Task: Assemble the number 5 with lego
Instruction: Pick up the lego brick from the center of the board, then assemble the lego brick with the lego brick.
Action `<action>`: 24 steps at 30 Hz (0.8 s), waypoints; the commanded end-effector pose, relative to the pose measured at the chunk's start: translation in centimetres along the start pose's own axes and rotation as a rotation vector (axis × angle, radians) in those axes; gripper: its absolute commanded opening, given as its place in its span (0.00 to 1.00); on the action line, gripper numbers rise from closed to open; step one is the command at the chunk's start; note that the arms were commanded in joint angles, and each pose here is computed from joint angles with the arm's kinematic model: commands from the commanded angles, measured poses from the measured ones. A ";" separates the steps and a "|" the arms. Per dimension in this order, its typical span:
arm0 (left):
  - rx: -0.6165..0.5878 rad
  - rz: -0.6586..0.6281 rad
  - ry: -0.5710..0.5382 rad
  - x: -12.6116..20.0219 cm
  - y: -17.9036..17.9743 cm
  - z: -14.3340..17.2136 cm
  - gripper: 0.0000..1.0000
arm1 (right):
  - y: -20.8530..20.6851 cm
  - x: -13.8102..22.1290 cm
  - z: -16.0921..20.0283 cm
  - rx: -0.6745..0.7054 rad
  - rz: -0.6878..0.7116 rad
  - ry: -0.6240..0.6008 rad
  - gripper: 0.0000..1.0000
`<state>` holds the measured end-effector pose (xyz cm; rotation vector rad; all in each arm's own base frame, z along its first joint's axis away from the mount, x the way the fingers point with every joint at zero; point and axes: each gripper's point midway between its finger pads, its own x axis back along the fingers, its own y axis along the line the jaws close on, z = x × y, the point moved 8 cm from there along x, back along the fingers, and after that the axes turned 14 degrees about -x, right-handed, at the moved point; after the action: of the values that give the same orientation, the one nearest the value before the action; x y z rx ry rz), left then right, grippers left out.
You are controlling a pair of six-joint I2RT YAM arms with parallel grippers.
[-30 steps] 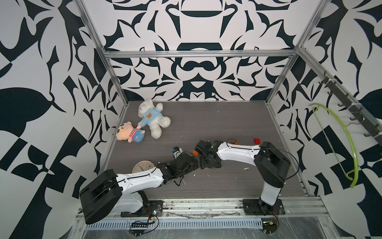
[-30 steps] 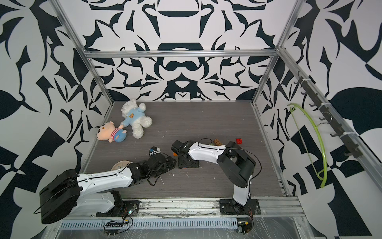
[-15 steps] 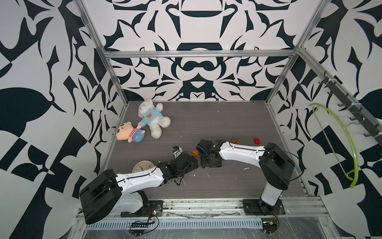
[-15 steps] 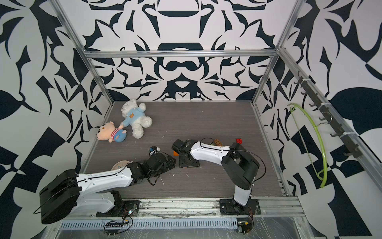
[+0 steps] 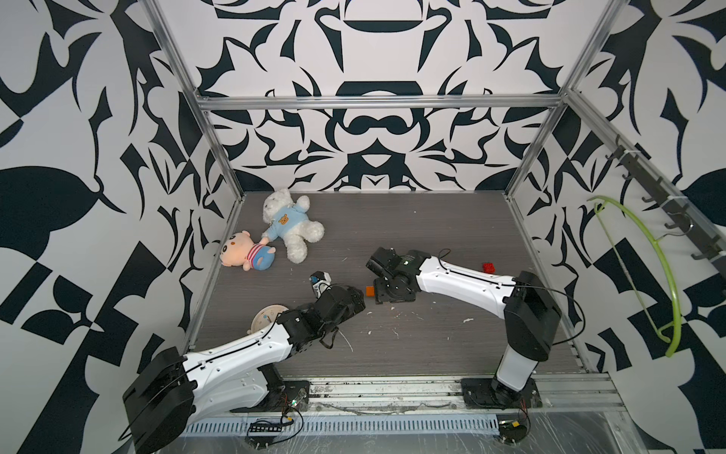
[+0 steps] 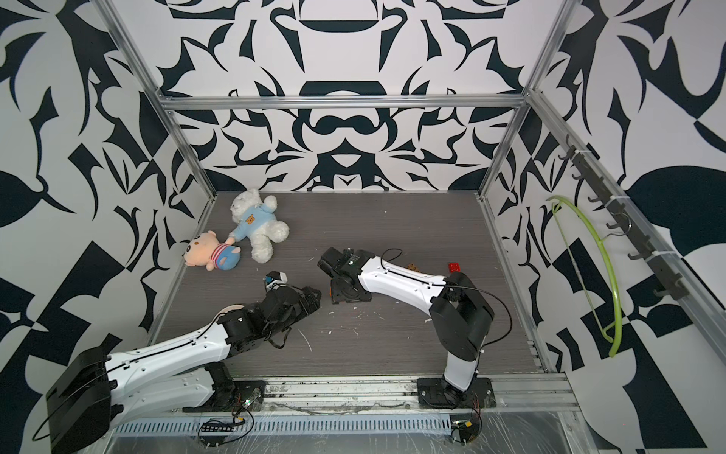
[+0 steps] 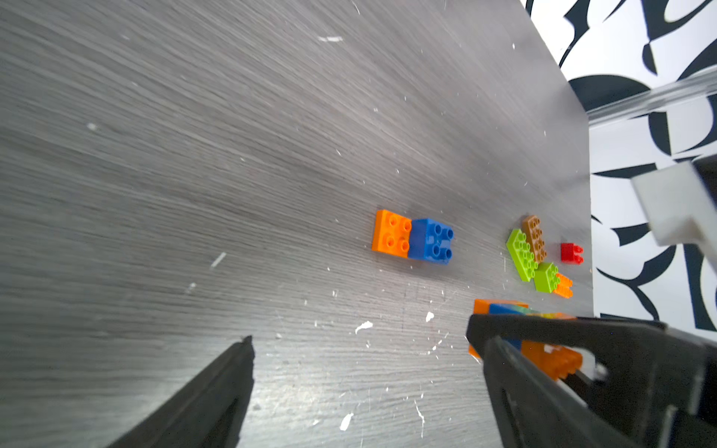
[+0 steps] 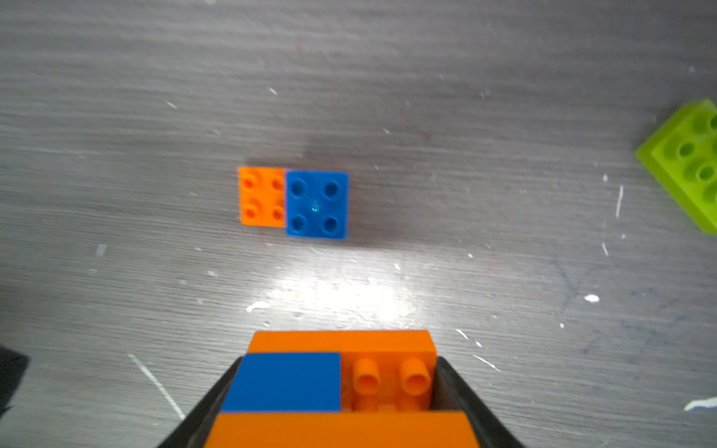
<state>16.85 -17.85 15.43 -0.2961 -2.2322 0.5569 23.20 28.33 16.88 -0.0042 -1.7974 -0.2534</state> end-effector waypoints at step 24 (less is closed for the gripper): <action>0.056 0.079 0.006 -1.0 3.0 -2.8 0.99 | 3.6 -2.6 -3.9 -0.037 0.045 0.018 0.62</action>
<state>19.23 -14.32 14.08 -0.3166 -2.1855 0.6452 27.69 31.42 15.02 -0.0632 -1.7676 -0.2373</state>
